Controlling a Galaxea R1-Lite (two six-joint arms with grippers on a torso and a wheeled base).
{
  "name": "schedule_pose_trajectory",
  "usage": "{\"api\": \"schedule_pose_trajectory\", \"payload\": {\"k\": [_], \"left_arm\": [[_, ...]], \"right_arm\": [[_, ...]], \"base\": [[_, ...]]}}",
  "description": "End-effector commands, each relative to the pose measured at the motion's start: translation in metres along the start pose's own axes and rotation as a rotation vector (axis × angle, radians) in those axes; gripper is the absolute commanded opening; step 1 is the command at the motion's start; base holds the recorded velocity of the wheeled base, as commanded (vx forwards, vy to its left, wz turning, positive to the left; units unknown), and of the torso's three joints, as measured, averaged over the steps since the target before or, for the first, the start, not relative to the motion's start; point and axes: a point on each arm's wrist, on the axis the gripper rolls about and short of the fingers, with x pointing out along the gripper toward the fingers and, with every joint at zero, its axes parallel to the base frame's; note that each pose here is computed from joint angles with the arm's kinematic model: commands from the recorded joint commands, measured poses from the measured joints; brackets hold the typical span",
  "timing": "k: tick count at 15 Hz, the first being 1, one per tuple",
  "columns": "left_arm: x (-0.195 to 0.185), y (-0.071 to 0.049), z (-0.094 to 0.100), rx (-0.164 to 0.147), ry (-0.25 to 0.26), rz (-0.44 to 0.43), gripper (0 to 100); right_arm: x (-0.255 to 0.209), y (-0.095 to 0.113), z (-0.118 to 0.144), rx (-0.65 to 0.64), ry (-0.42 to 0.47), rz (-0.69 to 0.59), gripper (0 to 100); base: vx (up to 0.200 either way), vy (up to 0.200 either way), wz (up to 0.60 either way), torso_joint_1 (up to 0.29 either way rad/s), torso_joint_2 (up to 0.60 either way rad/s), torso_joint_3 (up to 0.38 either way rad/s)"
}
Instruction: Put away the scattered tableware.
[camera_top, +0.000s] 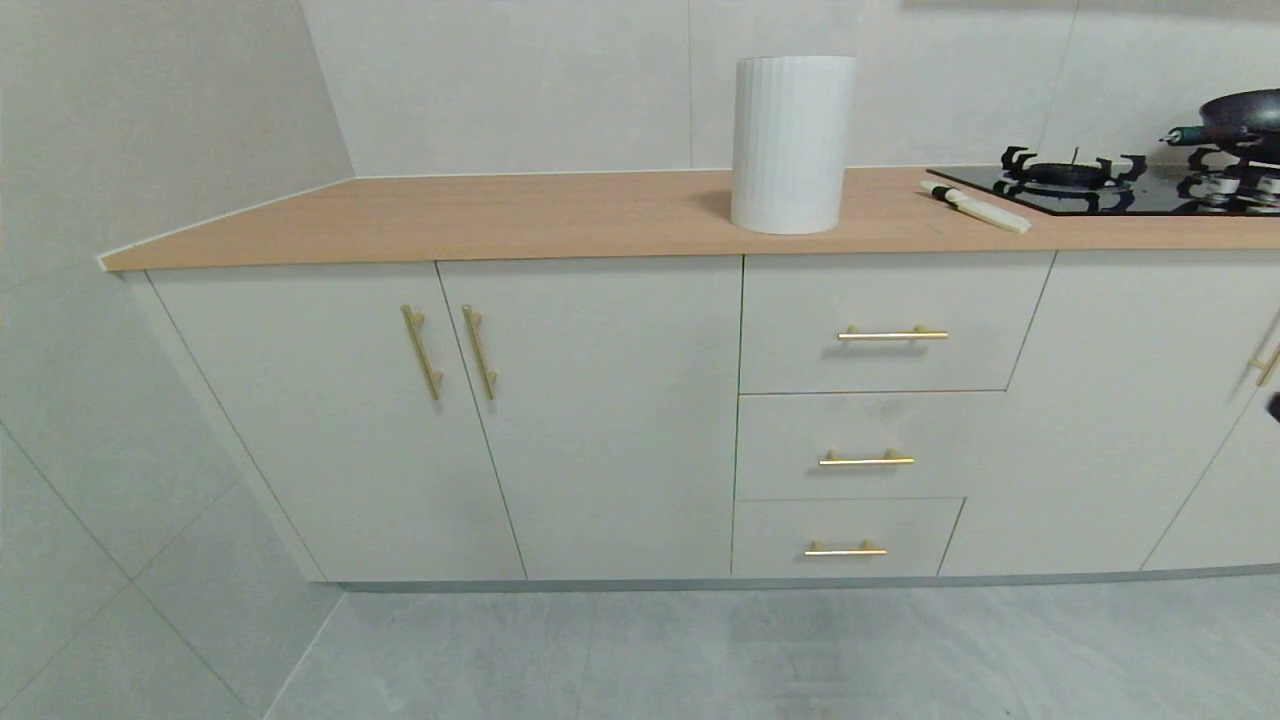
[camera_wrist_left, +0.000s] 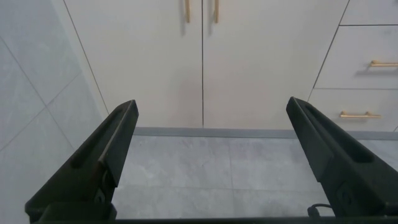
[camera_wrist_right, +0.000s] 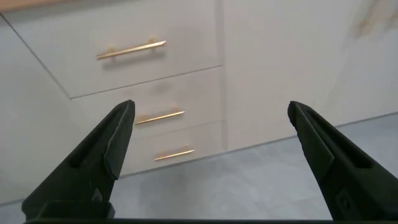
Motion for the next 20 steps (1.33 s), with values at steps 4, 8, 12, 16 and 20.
{"api": "schedule_pose_trajectory", "payload": {"k": [4, 8, 12, 16, 20], "left_arm": [[0.0, 0.0, 0.0, 0.0, 0.0, 0.0, 100], [0.0, 0.0, 0.0, 0.0, 0.0, 0.0, 100], [0.0, 0.0, 0.0, 0.0, 0.0, 0.0, 100], [0.0, 0.0, 0.0, 0.0, 0.0, 0.0, 100], [0.0, 0.0, 0.0, 0.0, 0.0, 0.0, 100]], "right_arm": [[-0.141, -0.04, -0.066, -0.082, -0.154, 0.109, 100], [-0.142, -0.041, -0.098, -0.085, -0.127, 0.185, 100], [-0.119, -0.04, -0.14, -0.094, -0.034, 0.184, 100], [-0.115, -0.039, -0.143, -0.088, -0.099, 0.207, 100], [-0.115, -0.038, -0.143, -0.089, -0.096, 0.229, 100]], "base": [[0.0, 0.0, 0.0, 0.0, 0.0, 0.0], [0.0, 0.0, 0.0, 0.0, 0.0, 0.0], [0.0, 0.0, 0.0, 0.0, 0.0, 0.0], [0.0, 0.0, 0.0, 0.0, 0.0, 0.0], [0.0, 0.0, 0.0, 0.0, 0.0, 0.0]]}}
